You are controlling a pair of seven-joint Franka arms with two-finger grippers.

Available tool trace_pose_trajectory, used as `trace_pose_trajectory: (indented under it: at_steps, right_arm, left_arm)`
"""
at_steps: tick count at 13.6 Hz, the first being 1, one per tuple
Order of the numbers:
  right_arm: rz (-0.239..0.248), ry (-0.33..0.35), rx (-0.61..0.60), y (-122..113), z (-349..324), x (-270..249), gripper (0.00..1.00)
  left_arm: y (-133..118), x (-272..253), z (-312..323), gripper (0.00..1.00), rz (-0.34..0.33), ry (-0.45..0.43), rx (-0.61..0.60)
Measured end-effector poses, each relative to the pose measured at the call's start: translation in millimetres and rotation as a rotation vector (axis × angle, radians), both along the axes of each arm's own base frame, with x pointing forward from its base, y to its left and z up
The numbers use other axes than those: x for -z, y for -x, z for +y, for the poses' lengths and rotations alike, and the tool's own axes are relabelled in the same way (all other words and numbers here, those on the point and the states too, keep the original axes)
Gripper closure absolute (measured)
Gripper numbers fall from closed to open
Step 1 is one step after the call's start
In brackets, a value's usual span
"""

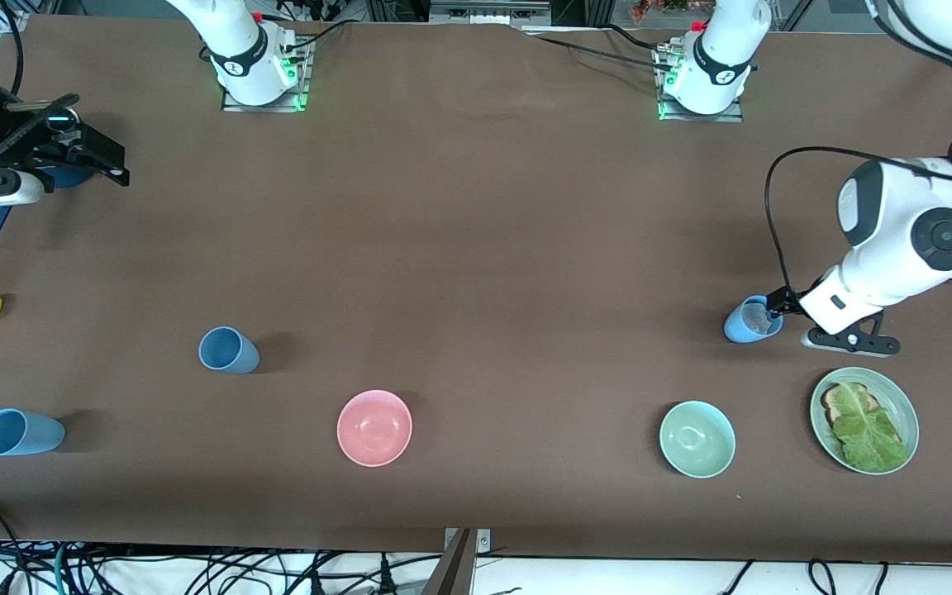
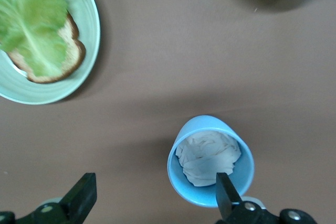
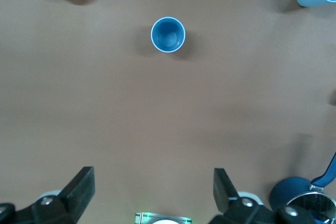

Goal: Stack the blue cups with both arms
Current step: 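Reach the left gripper to the tissue-filled light blue cup and grasp it, then carry the tissue cup with the left gripper while the right gripper reaches the blue cup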

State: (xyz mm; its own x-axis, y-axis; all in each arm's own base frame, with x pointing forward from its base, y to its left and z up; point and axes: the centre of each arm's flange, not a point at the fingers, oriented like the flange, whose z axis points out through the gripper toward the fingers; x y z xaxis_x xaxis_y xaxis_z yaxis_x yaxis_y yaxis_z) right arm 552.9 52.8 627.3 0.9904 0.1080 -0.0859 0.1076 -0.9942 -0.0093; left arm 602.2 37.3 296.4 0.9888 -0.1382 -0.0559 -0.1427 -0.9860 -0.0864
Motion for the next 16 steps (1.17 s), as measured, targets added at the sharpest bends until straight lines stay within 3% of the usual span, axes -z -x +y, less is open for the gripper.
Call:
trace_pose_trajectory:
  at_steps: [5, 7, 8, 14, 15, 16]
  right_arm:
    - [0.0, 0.0, 0.0, -0.1, -0.1, 0.2, 0.0]
    - [0.0, 0.0, 0.0, -0.1, -0.2, 0.2, 0.0]
    - [0.0, 0.0, 0.0, -0.1, -0.2, 0.2, 0.0]
    - [0.0, 0.0, 0.001, -0.1, -0.4, 0.2, 0.0]
    - [0.0, 0.0, 0.001, -0.1, -0.3, 0.2, 0.0]
    - [0.0, 0.0, 0.001, -0.1, -0.4, 0.2, 0.0]
  left_arm:
    - [4.4, 26.2, 6.1, 0.04, 0.035, 0.006, -0.015]
    - [4.8, 32.6, 4.4, 0.2, 0.044, 0.01, -0.019]
    - [4.8, 35.9, 3.9, 0.21, 0.045, 0.013, -0.024]
    - [4.4, 41.7, 0.9, 0.88, 0.047, 0.017, -0.027]
    - [2.5, 37.1, -3.4, 0.94, 0.039, 0.027, -0.029]
    - [1.9, 35.3, -6.1, 0.94, 0.036, 0.027, -0.024]
